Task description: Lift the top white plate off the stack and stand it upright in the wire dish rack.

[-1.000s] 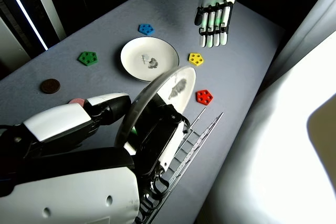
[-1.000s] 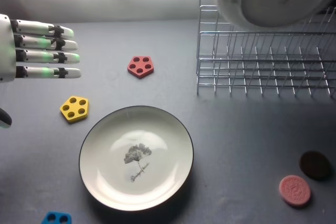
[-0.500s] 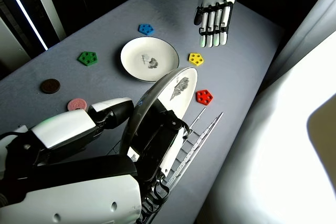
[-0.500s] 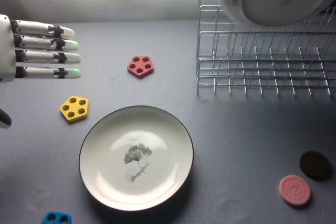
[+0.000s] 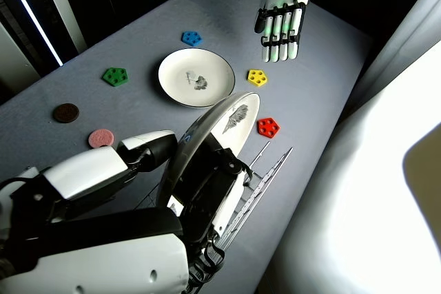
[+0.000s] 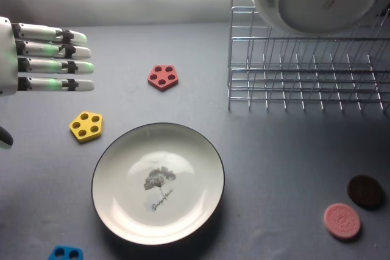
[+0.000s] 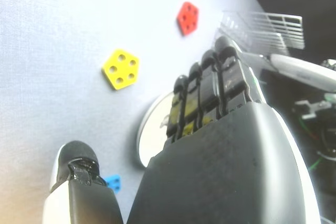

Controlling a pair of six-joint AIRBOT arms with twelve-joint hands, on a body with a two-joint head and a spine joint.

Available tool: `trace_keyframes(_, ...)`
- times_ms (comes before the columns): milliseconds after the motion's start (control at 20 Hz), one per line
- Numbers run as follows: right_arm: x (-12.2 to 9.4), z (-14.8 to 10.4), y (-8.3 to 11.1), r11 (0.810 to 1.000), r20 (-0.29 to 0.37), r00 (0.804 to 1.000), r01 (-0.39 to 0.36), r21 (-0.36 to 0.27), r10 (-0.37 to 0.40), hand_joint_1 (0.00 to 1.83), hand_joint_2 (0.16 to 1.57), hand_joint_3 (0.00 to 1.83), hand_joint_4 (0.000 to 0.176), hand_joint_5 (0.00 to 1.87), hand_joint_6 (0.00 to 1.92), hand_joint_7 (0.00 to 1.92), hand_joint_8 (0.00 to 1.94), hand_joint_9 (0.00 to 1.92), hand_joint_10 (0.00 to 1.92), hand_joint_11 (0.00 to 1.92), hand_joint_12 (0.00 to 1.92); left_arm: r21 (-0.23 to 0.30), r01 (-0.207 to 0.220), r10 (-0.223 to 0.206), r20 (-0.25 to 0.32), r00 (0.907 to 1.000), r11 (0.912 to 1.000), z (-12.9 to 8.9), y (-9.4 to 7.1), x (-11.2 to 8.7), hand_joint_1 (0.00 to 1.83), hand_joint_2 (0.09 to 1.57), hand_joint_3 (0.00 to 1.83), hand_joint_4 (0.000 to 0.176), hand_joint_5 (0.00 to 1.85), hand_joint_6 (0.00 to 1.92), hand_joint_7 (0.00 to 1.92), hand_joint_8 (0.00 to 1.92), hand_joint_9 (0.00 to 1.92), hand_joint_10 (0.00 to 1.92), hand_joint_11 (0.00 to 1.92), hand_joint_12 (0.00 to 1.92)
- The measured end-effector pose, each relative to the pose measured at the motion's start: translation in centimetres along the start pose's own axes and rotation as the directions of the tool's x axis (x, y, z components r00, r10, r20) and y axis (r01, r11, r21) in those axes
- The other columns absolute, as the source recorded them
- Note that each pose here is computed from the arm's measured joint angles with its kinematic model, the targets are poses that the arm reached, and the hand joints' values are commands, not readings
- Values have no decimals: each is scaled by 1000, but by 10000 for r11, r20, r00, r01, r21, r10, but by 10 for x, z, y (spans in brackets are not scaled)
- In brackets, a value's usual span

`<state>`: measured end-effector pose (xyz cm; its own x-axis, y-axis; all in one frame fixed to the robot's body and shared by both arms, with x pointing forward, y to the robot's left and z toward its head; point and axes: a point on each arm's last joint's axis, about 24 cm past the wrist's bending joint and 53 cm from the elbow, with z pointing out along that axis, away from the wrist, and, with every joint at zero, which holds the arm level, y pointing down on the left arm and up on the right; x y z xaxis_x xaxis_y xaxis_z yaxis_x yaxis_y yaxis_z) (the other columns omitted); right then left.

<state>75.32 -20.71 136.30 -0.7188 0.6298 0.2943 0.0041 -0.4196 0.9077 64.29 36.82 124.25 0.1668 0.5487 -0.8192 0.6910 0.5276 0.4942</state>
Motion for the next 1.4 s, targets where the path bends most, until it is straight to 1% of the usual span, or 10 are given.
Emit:
trace_keyframes(300,0,8,-6,9998,-40,9998,-187,0,187,1489,1091,0,0,856,1153,1007,704,1002,887,941,1402,5,-2,2,0,10000,10000,0,0,0,256,958,2,0,74,6,74,4,55,1,13,269)
trace_keyframes(350,-1,8,-6,9998,-35,9998,-176,2,176,1487,1096,0,0,848,1169,997,716,974,919,949,1408,9,0,0,7,10000,10000,0,0,0,269,946,0,0,106,6,121,3,91,1,2,343)
trace_keyframes(750,-6,19,-19,9980,21,9980,-627,-33,627,1486,1100,0,0,852,1183,969,744,962,933,958,1397,22,-2,2,15,10000,10000,0,-1,0,253,958,0,0,80,7,83,10,66,11,18,288)
trace_keyframes(1000,-18,23,-22,9974,212,9972,-713,-80,715,1485,1101,0,0,838,1202,982,723,970,916,953,1404,25,-2,2,17,10000,10000,0,-1,0,261,961,0,0,97,0,94,2,67,3,0,291)
trace_keyframes(1050,-19,24,-22,9970,204,9968,-767,-122,770,1397,1104,1,0,875,1212,1025,734,985,993,1017,871,28,-2,2,20,10000,10000,0,-1,0,227,961,0,0,74,0,76,1,51,0,0,266)
trace_keyframes(1100,-20,24,-24,9961,203,9959,-878,-122,880,1377,1115,0,0,859,1244,1009,776,977,1037,1097,601,22,-2,2,15,10000,10000,0,-1,0,231,960,0,0,67,0,66,1,42,0,0,242)
trace_keyframes(1150,-21,25,-27,9960,217,9958,-891,-78,892,1377,1115,0,0,859,1244,1009,776,977,1037,1097,601,25,-2,2,17,10000,10000,0,-1,0,231,960,0,0,67,0,66,1,42,0,0,242)
trace_keyframes(1200,-22,26,-32,9967,249,9964,-814,22,813,1371,1122,0,0,862,1255,980,814,964,1057,1144,461,22,-2,2,15,10000,10000,0,-1,0,275,955,0,0,103,6,102,2,77,1,0,328)
trace_keyframes(1300,-22,27,-39,9960,260,9958,-879,138,875,1365,1138,0,0,843,1292,937,891,923,1111,1152,378,25,-2,2,17,10000,10000,0,-1,0,251,965,3,0,52,1,48,2,26,1,0,252)
trace_keyframes(1400,-20,30,-43,9952,212,9952,-964,157,960,1371,1119,0,0,865,1246,991,808,960,1061,1191,356,26,0,0,22,10000,10000,0,-1,-1,236,961,0,0,70,5,72,5,51,6,0,270)
